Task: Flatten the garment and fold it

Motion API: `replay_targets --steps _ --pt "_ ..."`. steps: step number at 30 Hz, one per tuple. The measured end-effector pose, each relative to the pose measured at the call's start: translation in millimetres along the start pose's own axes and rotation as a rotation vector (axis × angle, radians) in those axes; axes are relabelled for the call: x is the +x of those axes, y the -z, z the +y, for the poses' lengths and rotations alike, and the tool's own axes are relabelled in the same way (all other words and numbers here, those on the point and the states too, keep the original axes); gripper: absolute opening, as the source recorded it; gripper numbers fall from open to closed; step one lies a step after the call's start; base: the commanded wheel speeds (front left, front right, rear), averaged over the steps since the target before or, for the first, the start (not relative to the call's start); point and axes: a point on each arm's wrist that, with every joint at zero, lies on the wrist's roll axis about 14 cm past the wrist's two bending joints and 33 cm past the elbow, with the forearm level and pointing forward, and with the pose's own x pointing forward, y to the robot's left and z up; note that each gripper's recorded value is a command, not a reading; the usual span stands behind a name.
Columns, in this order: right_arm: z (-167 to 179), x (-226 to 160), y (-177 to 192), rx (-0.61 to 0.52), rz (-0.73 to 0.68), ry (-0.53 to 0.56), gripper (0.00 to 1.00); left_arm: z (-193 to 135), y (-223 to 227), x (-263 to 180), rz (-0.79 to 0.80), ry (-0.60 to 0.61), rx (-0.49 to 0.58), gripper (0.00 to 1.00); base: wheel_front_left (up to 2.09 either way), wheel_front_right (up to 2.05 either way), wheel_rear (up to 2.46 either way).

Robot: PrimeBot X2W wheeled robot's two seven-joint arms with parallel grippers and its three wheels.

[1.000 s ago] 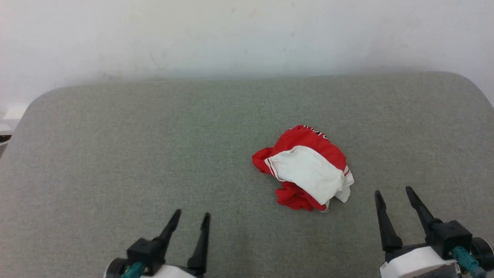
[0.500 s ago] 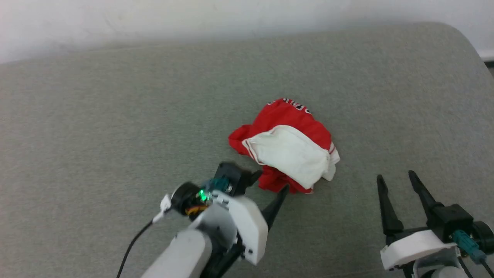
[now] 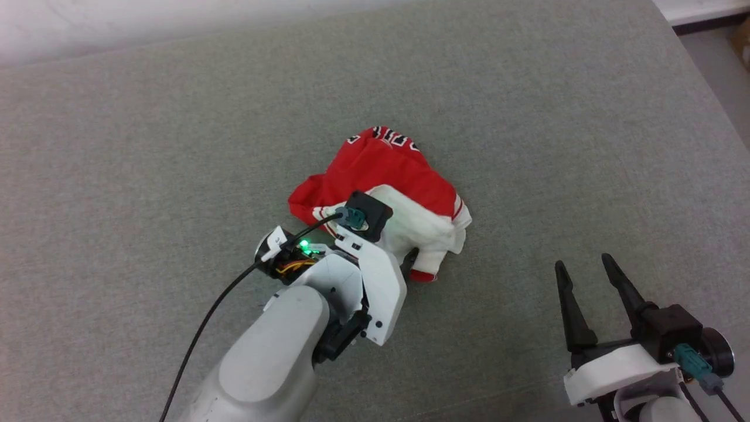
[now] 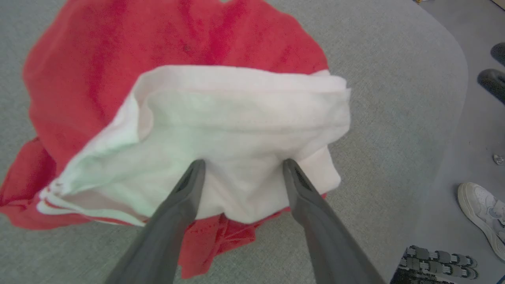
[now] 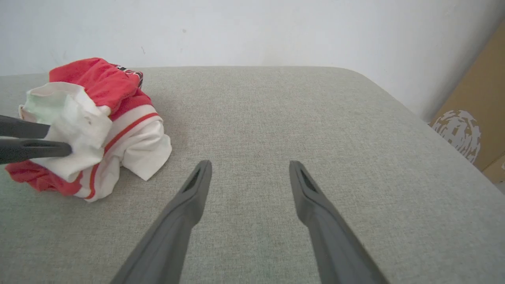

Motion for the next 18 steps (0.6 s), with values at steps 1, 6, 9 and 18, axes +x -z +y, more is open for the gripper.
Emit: replay_targets --steps 1,6,9,18 --pt "-1.2 -0.5 2.0 0.001 0.005 0.004 1.00 0.3 5.6 3.1 0.018 0.004 -0.001 0.47 0.00 0.00 0.00" --pt "-2.6 -0.1 9.6 0.005 0.028 0.010 1.00 -6.8 5.4 7.9 -0.018 0.056 -0.039 0.00 0.00 0.00 0.00" --pt "1.7 2.4 9.7 0.006 0.027 -0.004 1.00 0.4 -1.5 3.2 -0.070 0.035 -0.050 0.00 0.00 0.00 0.00" --pt "19.8 10.4 -5.0 -0.008 -0.024 -0.067 1.00 54.7 -41.7 -66.0 -0.414 -0.163 -0.203 0.00 0.00 0.00 0.00"
